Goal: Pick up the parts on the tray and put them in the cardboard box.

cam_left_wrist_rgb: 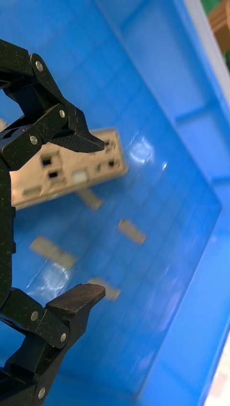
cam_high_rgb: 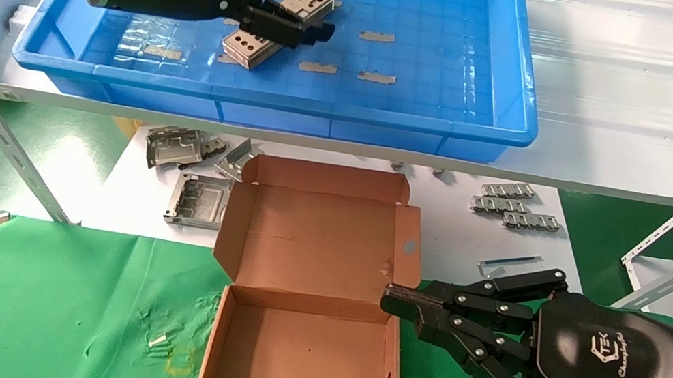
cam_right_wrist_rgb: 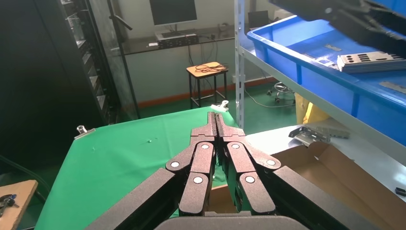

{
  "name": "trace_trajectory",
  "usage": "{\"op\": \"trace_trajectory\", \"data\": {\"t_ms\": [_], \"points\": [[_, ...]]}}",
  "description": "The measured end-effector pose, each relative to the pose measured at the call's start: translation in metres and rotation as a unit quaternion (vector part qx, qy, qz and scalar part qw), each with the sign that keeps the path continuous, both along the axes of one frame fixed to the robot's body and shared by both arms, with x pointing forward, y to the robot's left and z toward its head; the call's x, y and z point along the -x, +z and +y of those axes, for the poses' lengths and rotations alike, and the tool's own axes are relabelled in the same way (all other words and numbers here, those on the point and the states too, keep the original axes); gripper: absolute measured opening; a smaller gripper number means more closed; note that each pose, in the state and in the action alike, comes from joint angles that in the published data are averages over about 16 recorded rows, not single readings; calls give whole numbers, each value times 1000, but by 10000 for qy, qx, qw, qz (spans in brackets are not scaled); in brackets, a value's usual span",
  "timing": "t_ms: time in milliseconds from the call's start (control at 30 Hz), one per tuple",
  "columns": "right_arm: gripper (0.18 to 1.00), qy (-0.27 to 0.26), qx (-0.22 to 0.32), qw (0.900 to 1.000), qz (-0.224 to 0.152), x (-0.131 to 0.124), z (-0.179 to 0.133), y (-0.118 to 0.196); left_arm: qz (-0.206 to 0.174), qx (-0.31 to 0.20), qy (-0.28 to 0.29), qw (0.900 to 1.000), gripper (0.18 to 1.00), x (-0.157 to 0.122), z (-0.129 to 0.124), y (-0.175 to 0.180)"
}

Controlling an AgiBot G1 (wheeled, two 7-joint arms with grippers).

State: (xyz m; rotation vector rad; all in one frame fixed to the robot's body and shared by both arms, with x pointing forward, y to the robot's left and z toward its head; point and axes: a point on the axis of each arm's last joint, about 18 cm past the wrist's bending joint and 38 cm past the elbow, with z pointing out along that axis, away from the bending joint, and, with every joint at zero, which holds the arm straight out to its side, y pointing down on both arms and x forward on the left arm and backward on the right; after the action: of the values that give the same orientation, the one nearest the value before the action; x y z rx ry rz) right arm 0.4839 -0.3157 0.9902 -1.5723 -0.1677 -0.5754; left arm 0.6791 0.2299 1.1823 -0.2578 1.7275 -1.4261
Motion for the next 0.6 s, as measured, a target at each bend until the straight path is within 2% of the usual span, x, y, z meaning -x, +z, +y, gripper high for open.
{"op": "trace_trajectory", "data": {"t_ms": [367, 600], "points": [[255, 0, 0, 10000, 0, 0, 0, 0, 41, -10, 508, 9987, 1001, -19, -4, 5], [354, 0, 0, 10000, 0, 0, 0, 0, 41, -108, 655, 9978, 1000, -23, -7, 5]]}}
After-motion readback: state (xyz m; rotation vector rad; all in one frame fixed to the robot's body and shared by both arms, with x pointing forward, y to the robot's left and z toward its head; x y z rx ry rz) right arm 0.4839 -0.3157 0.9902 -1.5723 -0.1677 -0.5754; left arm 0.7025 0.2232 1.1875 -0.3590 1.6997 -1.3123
